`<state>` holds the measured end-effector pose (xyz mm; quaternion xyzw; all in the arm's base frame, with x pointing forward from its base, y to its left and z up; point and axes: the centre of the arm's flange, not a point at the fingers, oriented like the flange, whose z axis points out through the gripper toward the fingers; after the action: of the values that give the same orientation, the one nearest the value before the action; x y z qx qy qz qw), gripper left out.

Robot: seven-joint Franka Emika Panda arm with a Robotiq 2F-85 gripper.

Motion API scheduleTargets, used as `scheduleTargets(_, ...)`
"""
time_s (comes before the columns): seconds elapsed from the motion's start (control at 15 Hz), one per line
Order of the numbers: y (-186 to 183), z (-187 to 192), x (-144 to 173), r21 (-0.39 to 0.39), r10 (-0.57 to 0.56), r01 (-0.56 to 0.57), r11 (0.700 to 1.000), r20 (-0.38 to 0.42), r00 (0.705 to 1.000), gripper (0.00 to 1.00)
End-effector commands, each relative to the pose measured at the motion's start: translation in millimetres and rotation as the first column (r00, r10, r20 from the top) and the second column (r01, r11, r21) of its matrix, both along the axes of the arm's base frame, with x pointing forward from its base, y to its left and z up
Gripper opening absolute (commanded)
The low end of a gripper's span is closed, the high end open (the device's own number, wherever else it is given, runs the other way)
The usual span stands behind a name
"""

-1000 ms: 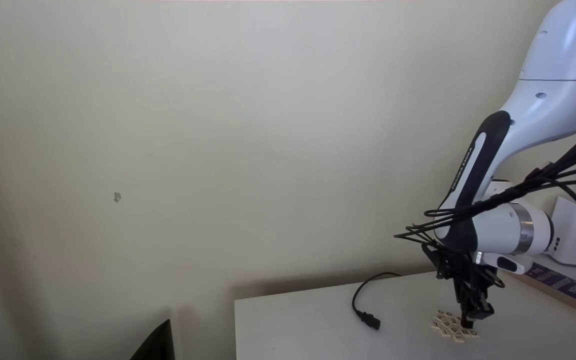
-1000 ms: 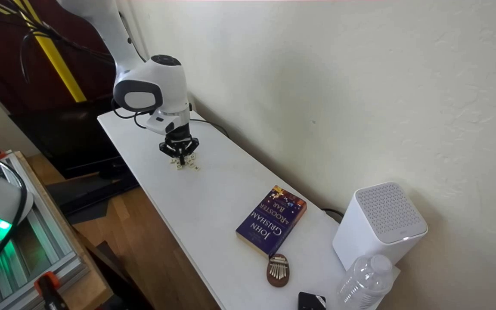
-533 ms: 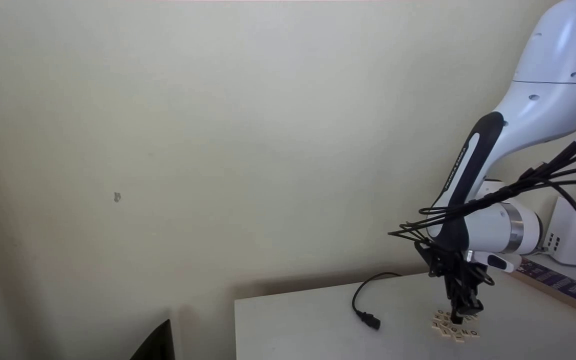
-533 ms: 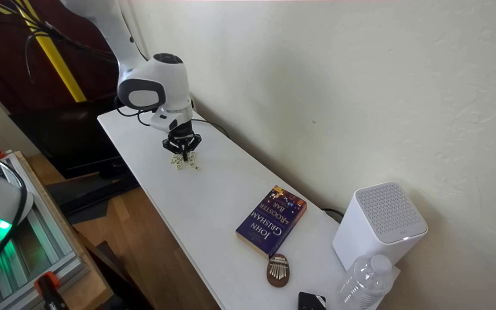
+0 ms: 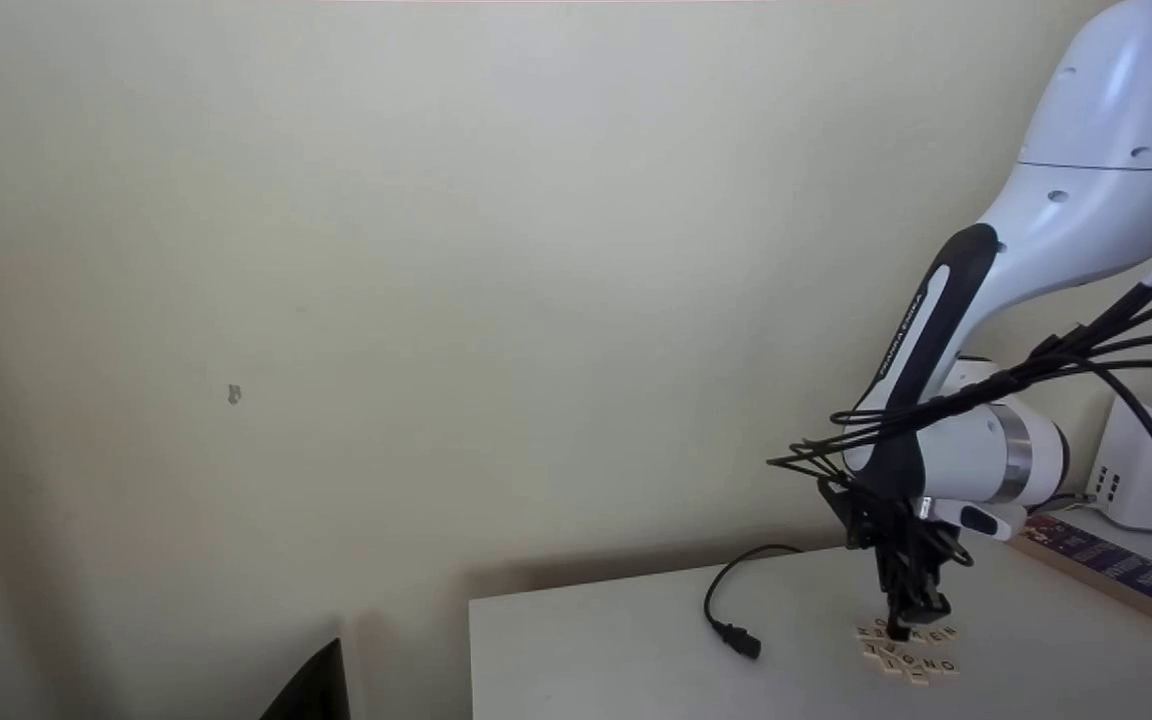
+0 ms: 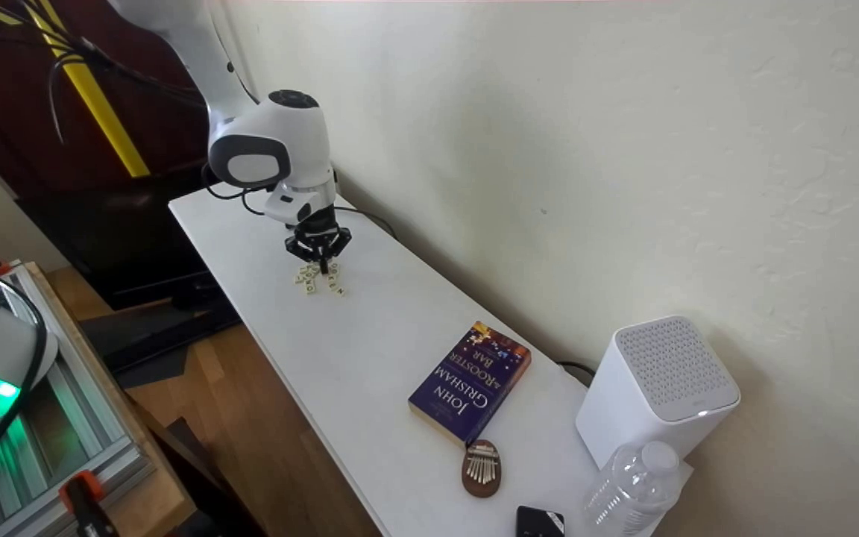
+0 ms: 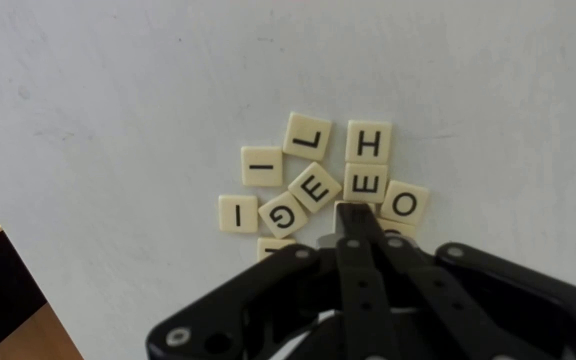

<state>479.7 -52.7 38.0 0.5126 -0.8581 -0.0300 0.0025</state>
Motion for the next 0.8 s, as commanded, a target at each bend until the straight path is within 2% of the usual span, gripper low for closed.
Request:
scheduleTargets(0.0, 6.9, -17.3, 13.4, -0.005, 0.020, -0.020, 1.000, 0.018, 1.000, 0.00)
scheduleTargets(0.47, 30.3, -25.6, 24.1, 0.010, 0.079, -0.079, 0.997, 0.012, 0.997, 0.00)
scheduleTargets(0.73, 30.4, -11.2, 19.6, 0.018, 0.096, -0.097, 0.995, 0.026, 0.995, 0.00)
